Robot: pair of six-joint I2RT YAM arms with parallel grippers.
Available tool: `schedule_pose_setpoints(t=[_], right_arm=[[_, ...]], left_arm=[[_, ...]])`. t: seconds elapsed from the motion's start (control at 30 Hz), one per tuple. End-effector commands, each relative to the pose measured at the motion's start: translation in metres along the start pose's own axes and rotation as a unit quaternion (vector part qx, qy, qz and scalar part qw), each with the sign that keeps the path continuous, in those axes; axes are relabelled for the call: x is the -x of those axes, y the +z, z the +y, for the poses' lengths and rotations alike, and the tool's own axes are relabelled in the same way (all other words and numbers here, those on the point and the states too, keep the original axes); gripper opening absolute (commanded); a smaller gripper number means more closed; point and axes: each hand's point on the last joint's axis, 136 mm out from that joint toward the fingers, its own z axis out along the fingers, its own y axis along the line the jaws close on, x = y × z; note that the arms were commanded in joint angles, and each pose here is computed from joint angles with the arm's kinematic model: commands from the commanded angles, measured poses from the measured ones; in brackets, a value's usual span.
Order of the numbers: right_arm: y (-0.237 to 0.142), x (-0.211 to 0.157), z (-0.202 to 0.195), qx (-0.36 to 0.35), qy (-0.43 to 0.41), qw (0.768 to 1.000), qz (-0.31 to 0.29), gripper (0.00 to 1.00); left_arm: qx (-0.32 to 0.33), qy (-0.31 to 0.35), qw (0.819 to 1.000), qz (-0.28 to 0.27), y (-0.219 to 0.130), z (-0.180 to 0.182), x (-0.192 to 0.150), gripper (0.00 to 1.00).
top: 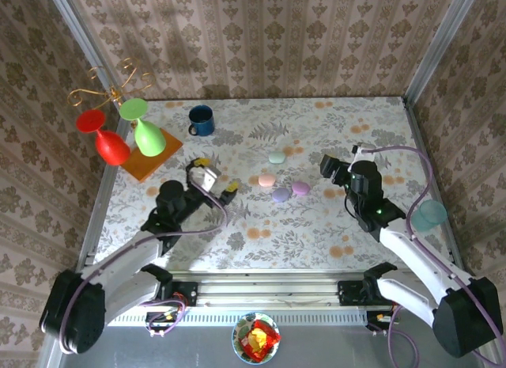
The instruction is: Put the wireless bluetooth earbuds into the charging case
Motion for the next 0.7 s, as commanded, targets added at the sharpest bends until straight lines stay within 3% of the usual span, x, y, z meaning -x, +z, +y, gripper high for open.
schedule_pose_setpoints(t=[0.0, 0.27, 0.4, 0.53, 0.67], right_arm=[[0.002, -0.011, -0.038, -0.088, -0.109, 0.990, -0.014, 0.92], [0.022, -0.022, -0.077, -0.116, -0.115, 0.985, -0.046, 0.99], [0.035, -0.025, -0.088, -0.097, -0.097, 0.989, -0.045, 1.00], [0.047, -0.028, -0.099, -0.096, -0.081, 0.991, -0.045, 1.00], [0.058, -0.034, -0.102, -0.088, -0.072, 0.992, -0.045, 1.00]], left_arm=[[0.069, -0.024, 0.995, 0.067, -0.017, 0.037, -0.045, 1.00], [0.235, -0.056, 0.966, 0.097, -0.053, 0.117, -0.089, 1.00], [0.243, -0.117, 0.960, 0.078, -0.052, 0.135, -0.109, 1.00], [0.254, -0.135, 0.956, 0.057, -0.046, 0.149, -0.114, 1.00], [0.257, -0.132, 0.954, 0.084, -0.036, 0.162, -0.119, 1.00]])
